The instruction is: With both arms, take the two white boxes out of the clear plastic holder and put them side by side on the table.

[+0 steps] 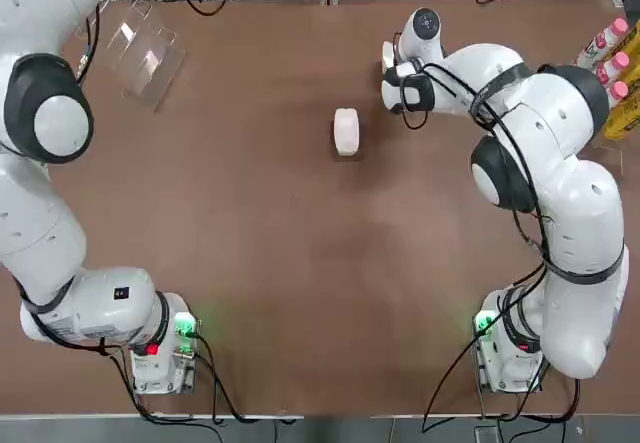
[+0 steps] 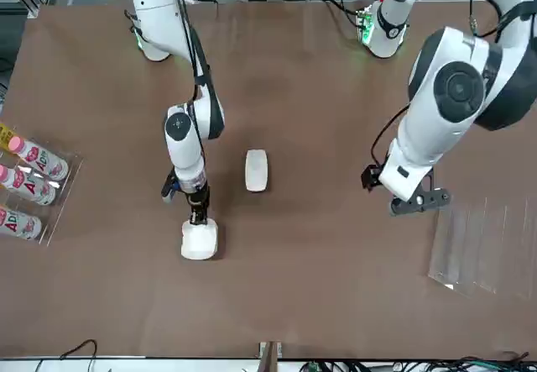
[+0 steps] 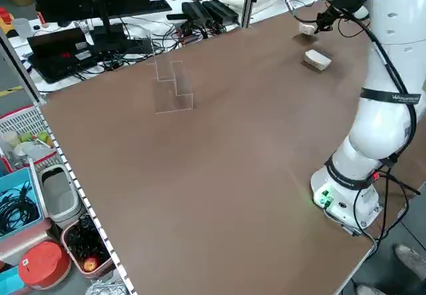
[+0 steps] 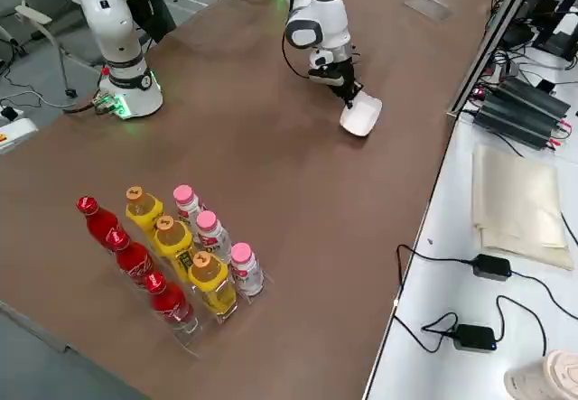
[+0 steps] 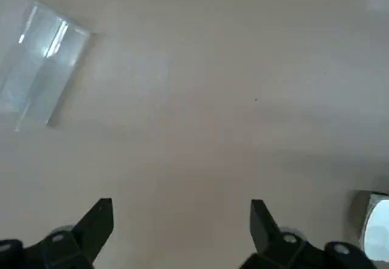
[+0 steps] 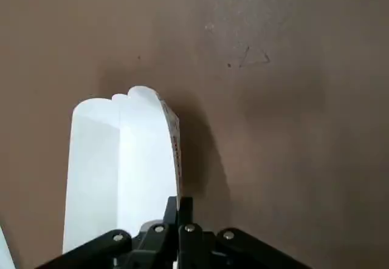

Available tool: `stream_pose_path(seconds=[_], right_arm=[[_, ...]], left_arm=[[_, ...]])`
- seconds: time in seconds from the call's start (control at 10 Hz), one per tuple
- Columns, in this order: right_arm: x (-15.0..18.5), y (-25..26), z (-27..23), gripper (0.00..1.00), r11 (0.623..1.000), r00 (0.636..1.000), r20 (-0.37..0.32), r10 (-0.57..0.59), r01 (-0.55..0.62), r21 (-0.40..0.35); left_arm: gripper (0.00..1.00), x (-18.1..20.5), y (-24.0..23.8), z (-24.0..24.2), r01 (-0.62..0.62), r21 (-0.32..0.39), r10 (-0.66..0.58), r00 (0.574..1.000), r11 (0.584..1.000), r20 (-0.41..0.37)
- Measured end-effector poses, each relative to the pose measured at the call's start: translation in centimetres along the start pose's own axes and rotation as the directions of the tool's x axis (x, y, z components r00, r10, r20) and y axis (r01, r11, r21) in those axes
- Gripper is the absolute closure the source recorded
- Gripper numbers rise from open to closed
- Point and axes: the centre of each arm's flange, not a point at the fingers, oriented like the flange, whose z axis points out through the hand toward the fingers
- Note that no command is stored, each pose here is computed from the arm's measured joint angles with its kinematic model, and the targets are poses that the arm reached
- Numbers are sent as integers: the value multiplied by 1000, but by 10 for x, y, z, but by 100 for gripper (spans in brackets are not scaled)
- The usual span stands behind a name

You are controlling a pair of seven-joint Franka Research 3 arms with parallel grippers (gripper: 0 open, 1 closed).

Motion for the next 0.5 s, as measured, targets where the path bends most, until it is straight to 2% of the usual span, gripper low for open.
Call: stream_pose_path(seconds=[0.2, 0.4, 0.5], right_arm=[[-2, 2, 1, 97, 1000, 1000, 0, 2, -2, 0], [-4, -1, 0, 88, 1000, 1000, 3, 3, -3, 5], [-5, -2, -1, 79, 1000, 1000, 5, 3, -3, 7]], left_arm=[[0, 5, -27, -8, -32, 13, 32, 999, 999, -12], [0, 10, -71, -28, -47, -40, 47, 999, 998, -7], [0, 10, -95, -43, -60, -62, 59, 998, 996, -17]])
